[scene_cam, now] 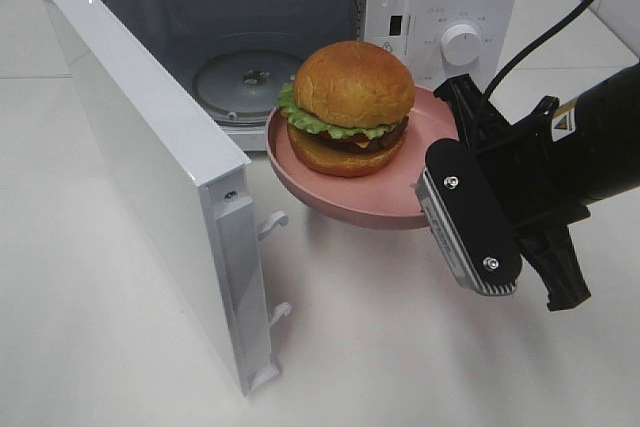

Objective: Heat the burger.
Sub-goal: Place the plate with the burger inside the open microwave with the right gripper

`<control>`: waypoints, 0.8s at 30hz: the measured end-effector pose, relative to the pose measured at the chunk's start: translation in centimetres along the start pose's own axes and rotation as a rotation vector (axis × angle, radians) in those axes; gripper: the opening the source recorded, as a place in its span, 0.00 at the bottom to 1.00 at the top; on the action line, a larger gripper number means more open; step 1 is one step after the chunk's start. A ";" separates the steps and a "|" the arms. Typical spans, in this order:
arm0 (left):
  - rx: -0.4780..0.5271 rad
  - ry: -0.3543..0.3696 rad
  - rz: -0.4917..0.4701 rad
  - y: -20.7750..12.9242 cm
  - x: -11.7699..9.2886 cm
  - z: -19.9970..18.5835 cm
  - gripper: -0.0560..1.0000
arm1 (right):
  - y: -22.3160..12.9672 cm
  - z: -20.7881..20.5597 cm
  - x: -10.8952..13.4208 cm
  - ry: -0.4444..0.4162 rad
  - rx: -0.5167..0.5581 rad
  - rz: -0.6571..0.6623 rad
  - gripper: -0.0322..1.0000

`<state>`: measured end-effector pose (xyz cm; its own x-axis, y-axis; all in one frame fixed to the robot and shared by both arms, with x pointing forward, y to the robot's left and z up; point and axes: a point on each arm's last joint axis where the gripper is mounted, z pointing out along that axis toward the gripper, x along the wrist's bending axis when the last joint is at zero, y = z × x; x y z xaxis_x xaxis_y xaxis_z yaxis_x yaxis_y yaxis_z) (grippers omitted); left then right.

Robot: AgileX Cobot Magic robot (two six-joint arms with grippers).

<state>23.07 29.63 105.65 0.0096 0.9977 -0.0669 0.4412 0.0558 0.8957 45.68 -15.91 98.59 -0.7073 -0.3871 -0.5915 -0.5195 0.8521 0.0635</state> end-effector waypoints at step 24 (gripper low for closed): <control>0.000 0.000 0.000 0.0 0.0 0.0 0.99 | 1.2 1.2 -2.0 -0.010 -0.026 -0.040 0.12</control>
<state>23.07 29.63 105.65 0.0096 0.9977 -0.0669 0.4412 0.0558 0.8957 47.06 -13.64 98.90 -0.6809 -0.4168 -0.6022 -0.5594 0.8267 0.0603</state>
